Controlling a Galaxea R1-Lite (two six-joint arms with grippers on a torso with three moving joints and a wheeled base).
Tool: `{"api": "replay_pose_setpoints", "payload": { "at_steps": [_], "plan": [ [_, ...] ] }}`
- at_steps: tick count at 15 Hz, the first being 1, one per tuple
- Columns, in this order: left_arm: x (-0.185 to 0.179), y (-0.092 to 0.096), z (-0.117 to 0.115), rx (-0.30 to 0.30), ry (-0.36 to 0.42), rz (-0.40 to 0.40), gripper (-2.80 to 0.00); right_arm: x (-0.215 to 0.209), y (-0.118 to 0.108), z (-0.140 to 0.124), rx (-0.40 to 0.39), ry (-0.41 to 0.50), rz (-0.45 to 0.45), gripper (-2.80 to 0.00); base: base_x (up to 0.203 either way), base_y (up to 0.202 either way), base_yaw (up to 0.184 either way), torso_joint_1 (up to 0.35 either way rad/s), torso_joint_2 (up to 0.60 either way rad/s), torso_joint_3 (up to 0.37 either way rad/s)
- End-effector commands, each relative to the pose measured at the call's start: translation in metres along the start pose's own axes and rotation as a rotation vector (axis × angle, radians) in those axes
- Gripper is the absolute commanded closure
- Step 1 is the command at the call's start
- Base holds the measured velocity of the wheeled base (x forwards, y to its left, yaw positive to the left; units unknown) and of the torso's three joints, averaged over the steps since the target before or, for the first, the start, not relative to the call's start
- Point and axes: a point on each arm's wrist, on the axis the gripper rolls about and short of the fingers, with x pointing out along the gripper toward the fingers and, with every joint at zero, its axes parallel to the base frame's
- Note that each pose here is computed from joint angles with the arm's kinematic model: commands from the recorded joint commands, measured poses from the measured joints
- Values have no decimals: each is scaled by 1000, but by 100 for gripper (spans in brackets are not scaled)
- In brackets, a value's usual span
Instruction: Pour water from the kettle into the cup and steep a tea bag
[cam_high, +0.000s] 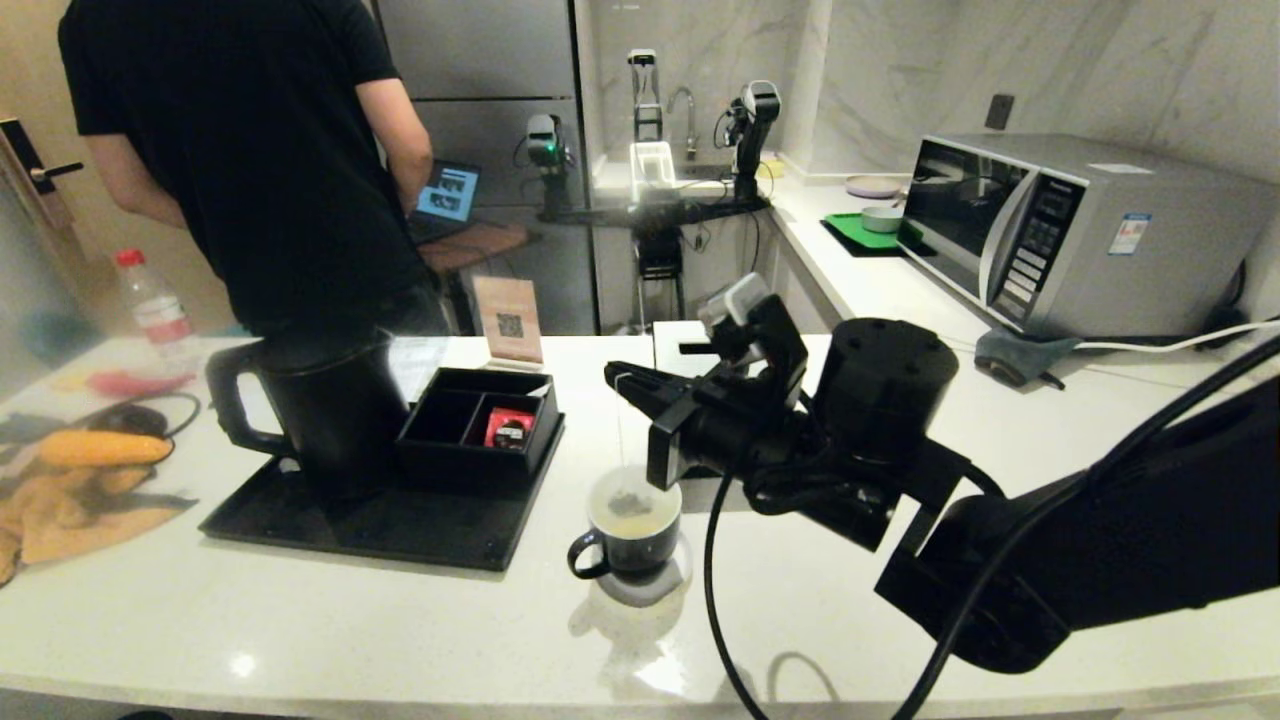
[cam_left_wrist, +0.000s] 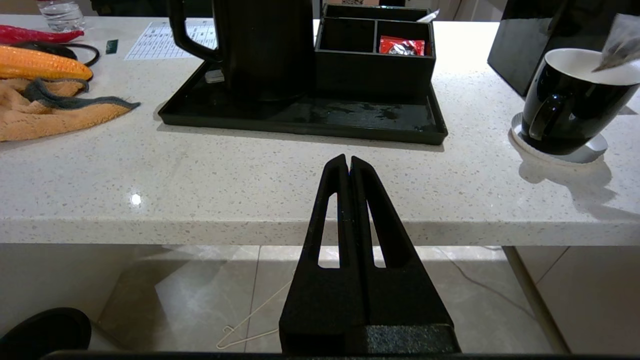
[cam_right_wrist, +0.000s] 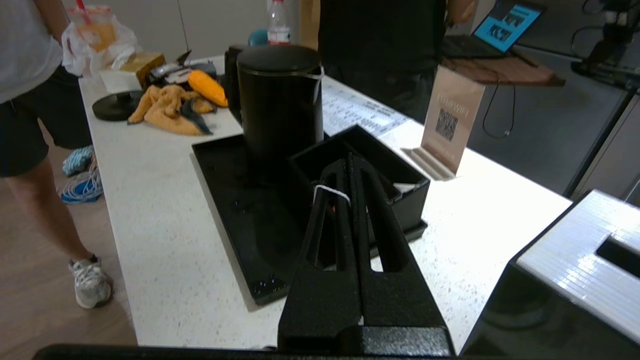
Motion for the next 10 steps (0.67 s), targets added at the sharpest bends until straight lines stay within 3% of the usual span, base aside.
{"api": "replay_pose_setpoints", "payload": {
  "at_steps": [1,10],
  "plan": [
    [0,0,0,-1,-1,0,0,-2,2,-10,3,27,5,0,0,0,0,0,0,0],
    [0,0,0,-1,-1,0,0,-15,12,-53,22,134,29,0,0,0,0,0,0,0]
  ]
}}
